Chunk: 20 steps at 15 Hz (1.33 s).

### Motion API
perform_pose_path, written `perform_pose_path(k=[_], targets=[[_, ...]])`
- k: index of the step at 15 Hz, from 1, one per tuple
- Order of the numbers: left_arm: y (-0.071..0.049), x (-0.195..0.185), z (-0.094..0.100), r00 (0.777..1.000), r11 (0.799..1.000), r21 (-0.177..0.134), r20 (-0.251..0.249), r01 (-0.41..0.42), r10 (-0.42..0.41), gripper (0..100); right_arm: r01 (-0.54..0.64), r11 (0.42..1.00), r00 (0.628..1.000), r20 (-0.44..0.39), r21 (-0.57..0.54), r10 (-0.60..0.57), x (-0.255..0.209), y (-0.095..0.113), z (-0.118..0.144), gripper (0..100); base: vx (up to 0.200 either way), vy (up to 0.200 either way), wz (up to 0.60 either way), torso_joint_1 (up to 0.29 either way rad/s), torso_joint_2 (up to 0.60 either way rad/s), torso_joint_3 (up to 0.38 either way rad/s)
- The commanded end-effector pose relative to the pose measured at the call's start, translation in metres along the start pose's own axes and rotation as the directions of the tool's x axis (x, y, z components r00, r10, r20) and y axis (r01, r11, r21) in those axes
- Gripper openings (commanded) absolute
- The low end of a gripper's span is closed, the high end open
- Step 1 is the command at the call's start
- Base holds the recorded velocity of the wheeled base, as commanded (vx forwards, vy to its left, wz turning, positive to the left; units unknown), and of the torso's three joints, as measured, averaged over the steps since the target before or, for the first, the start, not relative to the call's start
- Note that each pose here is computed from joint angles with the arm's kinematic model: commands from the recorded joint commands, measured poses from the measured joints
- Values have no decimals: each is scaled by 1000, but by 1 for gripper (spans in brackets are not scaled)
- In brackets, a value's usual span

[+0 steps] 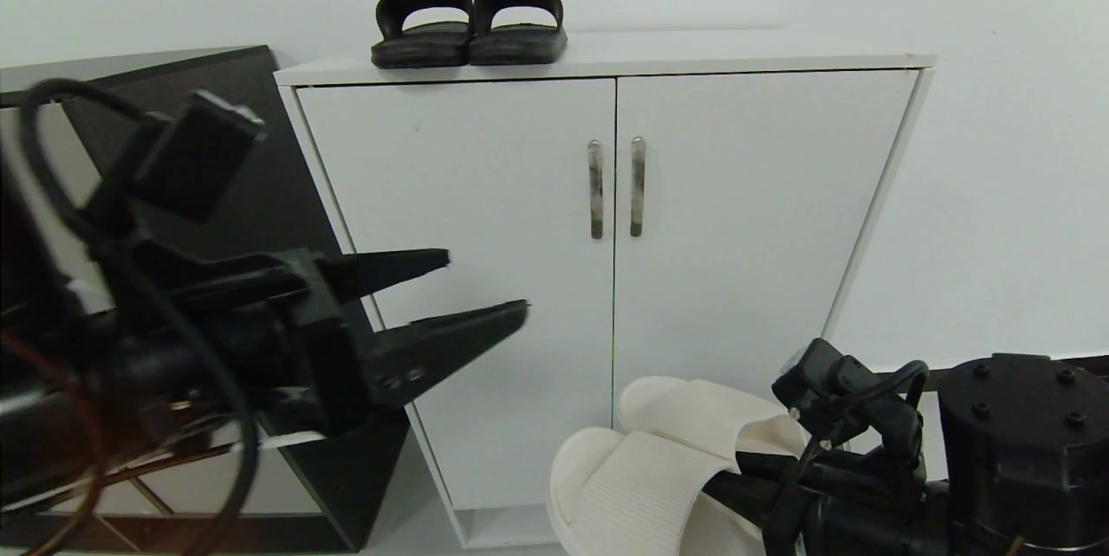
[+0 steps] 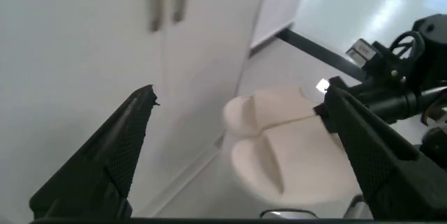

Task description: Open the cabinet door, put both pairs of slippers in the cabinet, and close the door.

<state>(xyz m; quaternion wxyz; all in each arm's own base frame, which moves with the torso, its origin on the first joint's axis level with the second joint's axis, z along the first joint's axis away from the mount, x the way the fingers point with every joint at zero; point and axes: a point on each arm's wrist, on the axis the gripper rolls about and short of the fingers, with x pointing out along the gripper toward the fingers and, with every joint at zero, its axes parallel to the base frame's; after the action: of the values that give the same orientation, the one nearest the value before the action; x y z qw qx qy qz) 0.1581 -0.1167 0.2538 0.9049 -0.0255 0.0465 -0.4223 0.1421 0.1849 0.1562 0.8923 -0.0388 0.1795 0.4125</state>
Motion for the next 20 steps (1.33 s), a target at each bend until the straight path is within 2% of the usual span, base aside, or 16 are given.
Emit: perform_pose_path(k=[1,5,8,9,12,20], targets=[[-12,81,-7,994,995,-19,-62,94,-95,100,2,1000,1000,-3,1,-2,1,0,-1,0,0,0,0,0,0,0],[-9,133,12,993,992,-49,-4,119,-119,100,7,1000,1000,-4,-1,-7,1,-1,-1,0,0,0,0,0,0,0],[6,159,23,970,961,-131,24,242,-241,100,5,1000,1000,-6,0,-5,1,-1,-1,0,0,0,0,0,0,0],[13,163,23,968,956,-152,27,252,-251,100,7,1000,1000,-7,0,-7,1,-1,-2,0,0,0,0,0,0,0],[27,169,20,961,948,-163,15,274,-275,100,5,1000,1000,-7,-2,-5,1,-1,-2,0,0,0,0,0,0,0],[47,190,20,992,980,-153,47,123,-118,100,13,1000,1000,-25,-7,-13,3,-1,-5,0,0,0,0,0,0,0]])
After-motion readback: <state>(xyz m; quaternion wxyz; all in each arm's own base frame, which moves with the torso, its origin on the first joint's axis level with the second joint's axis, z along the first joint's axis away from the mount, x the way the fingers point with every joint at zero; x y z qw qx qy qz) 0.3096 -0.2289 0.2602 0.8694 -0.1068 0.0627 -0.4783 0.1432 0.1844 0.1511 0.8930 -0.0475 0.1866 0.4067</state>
